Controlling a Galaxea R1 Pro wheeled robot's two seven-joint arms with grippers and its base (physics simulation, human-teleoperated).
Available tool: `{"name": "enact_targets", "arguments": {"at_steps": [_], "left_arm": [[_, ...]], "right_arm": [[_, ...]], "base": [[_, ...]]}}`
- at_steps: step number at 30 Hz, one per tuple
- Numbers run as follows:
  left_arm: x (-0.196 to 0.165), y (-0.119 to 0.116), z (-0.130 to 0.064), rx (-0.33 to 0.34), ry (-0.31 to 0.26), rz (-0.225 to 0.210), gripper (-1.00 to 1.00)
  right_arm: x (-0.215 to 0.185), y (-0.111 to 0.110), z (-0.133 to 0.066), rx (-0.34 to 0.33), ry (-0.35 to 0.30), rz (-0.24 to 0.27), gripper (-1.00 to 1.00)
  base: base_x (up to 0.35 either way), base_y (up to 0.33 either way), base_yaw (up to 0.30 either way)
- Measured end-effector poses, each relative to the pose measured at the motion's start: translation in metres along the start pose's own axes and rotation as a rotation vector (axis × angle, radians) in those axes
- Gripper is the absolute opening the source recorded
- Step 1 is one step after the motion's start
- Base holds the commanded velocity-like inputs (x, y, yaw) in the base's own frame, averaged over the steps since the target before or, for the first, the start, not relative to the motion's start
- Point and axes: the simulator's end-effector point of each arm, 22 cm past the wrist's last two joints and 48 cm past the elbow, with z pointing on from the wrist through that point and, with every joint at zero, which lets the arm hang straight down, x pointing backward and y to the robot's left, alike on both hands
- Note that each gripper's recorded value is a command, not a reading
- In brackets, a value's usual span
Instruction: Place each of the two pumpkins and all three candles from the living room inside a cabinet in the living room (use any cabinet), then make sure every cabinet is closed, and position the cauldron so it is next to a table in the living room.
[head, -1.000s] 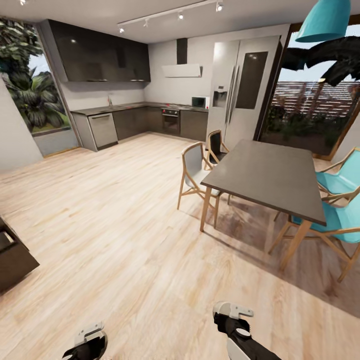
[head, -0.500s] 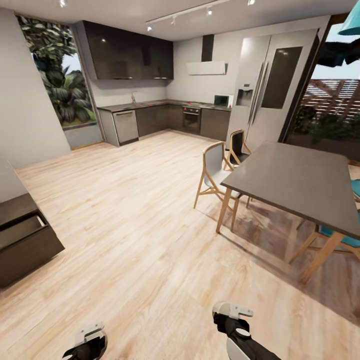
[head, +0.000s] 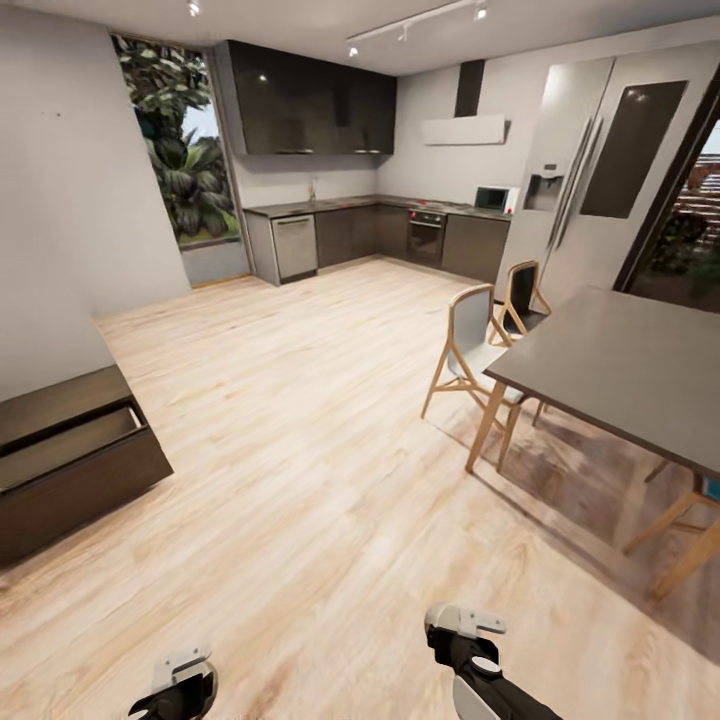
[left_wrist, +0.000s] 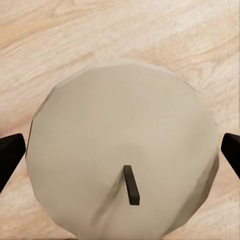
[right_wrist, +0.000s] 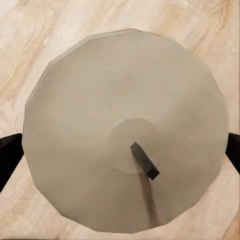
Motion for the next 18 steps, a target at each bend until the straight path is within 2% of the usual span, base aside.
{"name": "enact_targets", "arguments": {"at_steps": [10, 18], "left_arm": [[0.0037, -0.0005, 0.0011, 0.000, 0.007, 0.012, -1.00], [0.0062, -0.0001, 0.0019, -0.002, 0.012, 0.013, -1.00]], "right_arm": [[0.0032, -0.0004, 0.0014, 0.001, 0.007, -0.001, -1.00], [0.0059, -0.0001, 0.0022, 0.001, 0.012, -0.003, -1.00]], "base": [[-0.088, 0.013, 0.264], [-0.005, 0.132, 0.265]]}}
